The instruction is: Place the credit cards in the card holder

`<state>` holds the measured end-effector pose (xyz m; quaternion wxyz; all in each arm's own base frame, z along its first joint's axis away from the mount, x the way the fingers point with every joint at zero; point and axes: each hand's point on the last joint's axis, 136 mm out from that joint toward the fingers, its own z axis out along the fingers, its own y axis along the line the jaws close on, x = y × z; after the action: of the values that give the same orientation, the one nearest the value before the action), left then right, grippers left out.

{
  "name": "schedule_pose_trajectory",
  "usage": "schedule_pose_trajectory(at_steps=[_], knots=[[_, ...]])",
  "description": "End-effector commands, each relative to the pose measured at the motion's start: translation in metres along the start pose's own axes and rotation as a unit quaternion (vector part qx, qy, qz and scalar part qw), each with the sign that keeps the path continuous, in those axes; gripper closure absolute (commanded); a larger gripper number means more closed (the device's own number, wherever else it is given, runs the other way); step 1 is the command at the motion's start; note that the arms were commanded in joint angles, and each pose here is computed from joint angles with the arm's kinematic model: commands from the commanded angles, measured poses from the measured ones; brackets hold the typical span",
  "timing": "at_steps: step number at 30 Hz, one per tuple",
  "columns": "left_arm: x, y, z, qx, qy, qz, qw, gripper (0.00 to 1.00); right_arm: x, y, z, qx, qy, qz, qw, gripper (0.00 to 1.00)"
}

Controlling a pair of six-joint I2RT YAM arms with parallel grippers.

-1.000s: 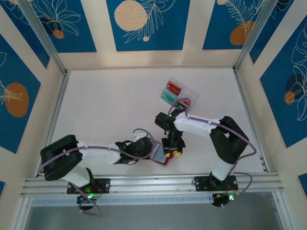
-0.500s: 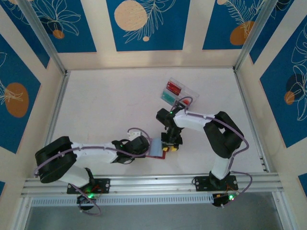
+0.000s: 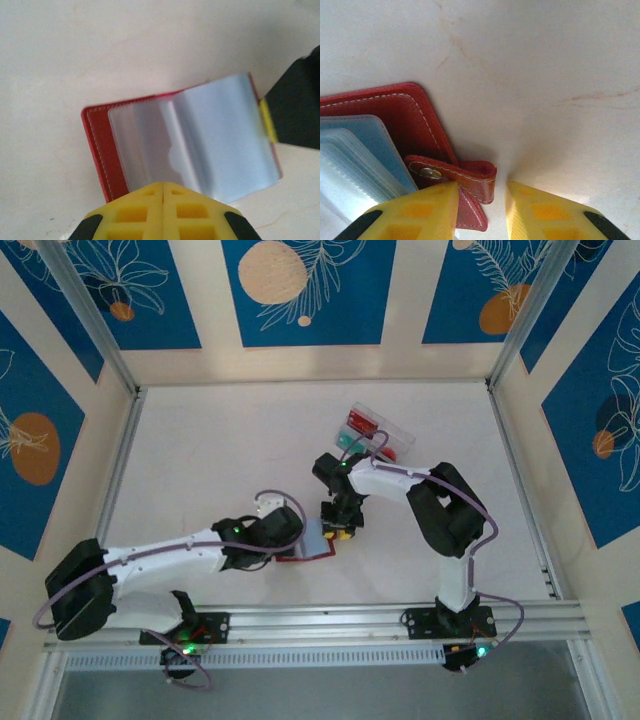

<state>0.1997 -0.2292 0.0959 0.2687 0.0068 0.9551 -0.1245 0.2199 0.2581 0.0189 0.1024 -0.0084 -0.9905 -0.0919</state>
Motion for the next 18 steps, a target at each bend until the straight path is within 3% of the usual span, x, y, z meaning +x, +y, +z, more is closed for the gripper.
schedule_pose_trajectory(at_steps=[1,8,15,18], knots=[[-0.007,-0.005,-0.012,0.001,0.028,0.021,0.999,1.0,0.005,-0.003,0.0,0.009,0.003,0.004,1.0,0.69],[-0.007,-0.056,0.017,0.104,0.095,-0.01,0.99,1.0,0.002,0.001,-0.006,-0.01,0.004,0.003,1.0,0.68],[0.015,-0.054,0.064,0.137,0.142,-0.043,0.979,1.0,-0.001,0.004,-0.015,-0.024,0.002,0.002,1.0,0.68],[0.026,-0.041,0.082,0.116,0.157,-0.045,0.98,1.0,-0.004,0.003,-0.025,-0.02,-0.007,0.003,1.0,0.67]])
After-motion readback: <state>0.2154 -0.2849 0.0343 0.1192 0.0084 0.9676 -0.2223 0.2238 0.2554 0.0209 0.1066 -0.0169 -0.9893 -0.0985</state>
